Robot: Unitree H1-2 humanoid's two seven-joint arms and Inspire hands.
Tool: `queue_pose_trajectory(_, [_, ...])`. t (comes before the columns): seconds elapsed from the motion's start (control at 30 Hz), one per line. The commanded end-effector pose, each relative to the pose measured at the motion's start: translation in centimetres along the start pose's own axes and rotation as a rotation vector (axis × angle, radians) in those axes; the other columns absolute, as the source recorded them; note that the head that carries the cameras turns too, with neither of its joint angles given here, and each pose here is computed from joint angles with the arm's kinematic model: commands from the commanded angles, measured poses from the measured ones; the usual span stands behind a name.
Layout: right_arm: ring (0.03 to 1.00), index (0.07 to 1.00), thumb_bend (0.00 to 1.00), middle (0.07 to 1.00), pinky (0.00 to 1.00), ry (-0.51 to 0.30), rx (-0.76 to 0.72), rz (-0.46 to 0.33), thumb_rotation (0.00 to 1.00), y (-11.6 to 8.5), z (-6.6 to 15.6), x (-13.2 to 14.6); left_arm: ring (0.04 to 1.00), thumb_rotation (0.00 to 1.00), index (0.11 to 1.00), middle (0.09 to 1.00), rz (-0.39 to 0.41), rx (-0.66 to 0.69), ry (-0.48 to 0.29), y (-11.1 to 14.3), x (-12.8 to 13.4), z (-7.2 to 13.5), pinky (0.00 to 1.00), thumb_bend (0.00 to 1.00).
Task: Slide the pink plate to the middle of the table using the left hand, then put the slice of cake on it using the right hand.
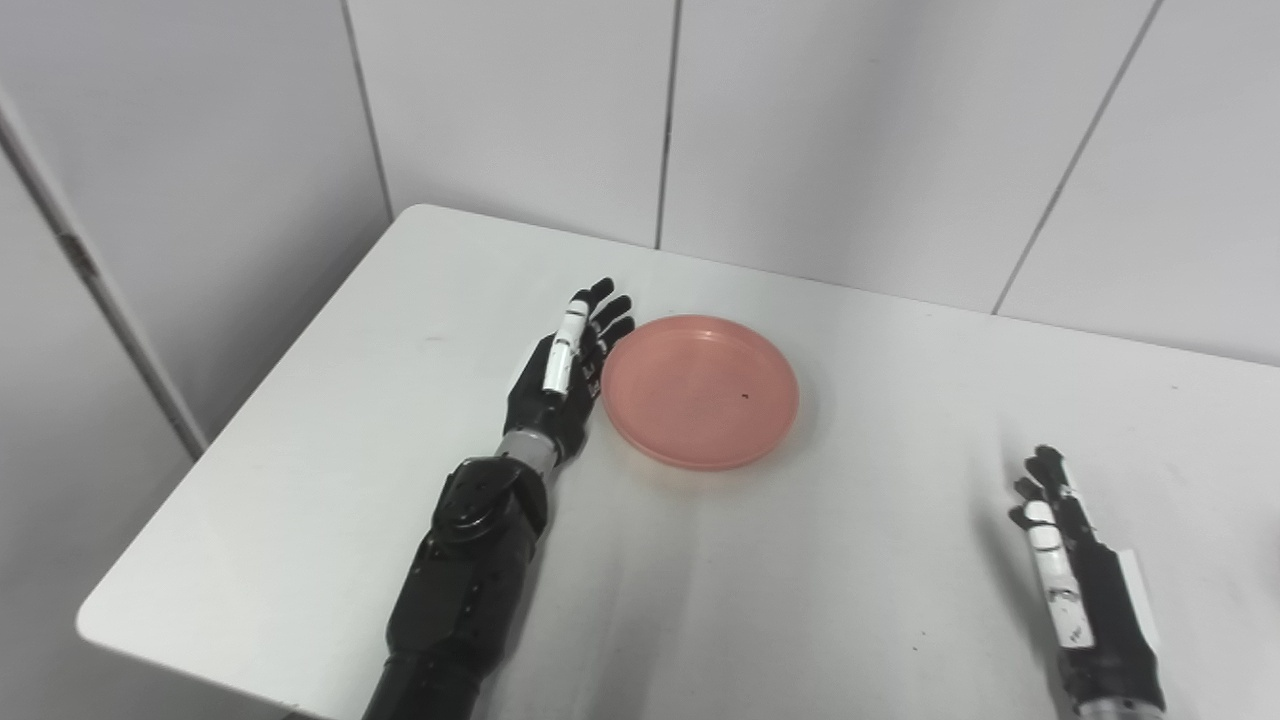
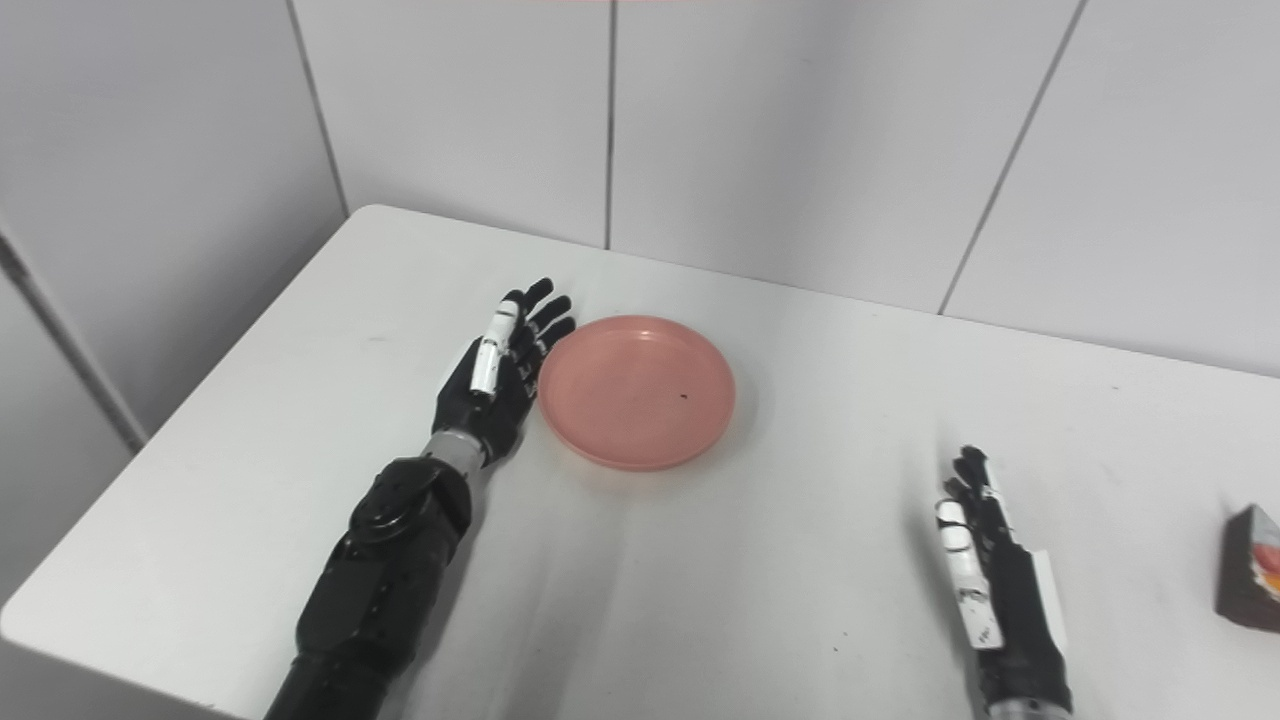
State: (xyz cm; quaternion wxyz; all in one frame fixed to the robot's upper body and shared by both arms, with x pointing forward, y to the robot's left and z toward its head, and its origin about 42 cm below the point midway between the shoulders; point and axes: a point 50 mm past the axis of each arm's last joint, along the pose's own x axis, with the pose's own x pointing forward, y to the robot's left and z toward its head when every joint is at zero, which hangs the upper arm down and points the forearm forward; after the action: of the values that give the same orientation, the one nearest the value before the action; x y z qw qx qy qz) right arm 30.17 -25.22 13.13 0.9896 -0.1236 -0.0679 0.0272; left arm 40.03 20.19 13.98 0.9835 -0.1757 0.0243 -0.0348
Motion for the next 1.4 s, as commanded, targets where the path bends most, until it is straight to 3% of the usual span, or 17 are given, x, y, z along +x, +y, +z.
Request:
queue_pose_trajectory(0.0, [0.934, 0.962, 0.28, 0.958, 0.90, -0.027, 0.004, -0.009, 1.00, 0.2, 1.2, 0.3, 0.931, 1.00, 0.925, 0.927, -0.042, -0.020, 0.023, -1.1, -0.4, -0.1, 0.96, 0.40])
queue_pose_trajectory(0.13, [0.942, 0.966, 0.26, 0.963, 0.91, -0.029, 0.006, -0.013, 1.00, 0.7, 1.5, 0.3, 0.918, 1.00, 0.921, 0.921, -0.084, -0.025, 0.040, -2.3, -1.0, -0.1, 0.93, 0.40])
queue_pose_trajectory(0.8, [0.944, 0.955, 0.25, 0.956, 0.91, -0.032, -0.013, -0.020, 1.00, 2.4, 2.1, 0.6, 0.959, 1.00, 0.951, 0.954, -0.280, -0.021, 0.132, -6.5, -4.2, -0.7, 0.99, 0.37])
queue_pose_trajectory(1.37, [0.943, 0.951, 0.28, 0.952, 0.91, -0.022, -0.004, -0.044, 1.00, 3.4, 2.3, 0.9, 0.972, 1.00, 0.968, 0.962, -0.309, -0.019, 0.194, -5.3, -5.6, -1.5, 1.00, 0.37])
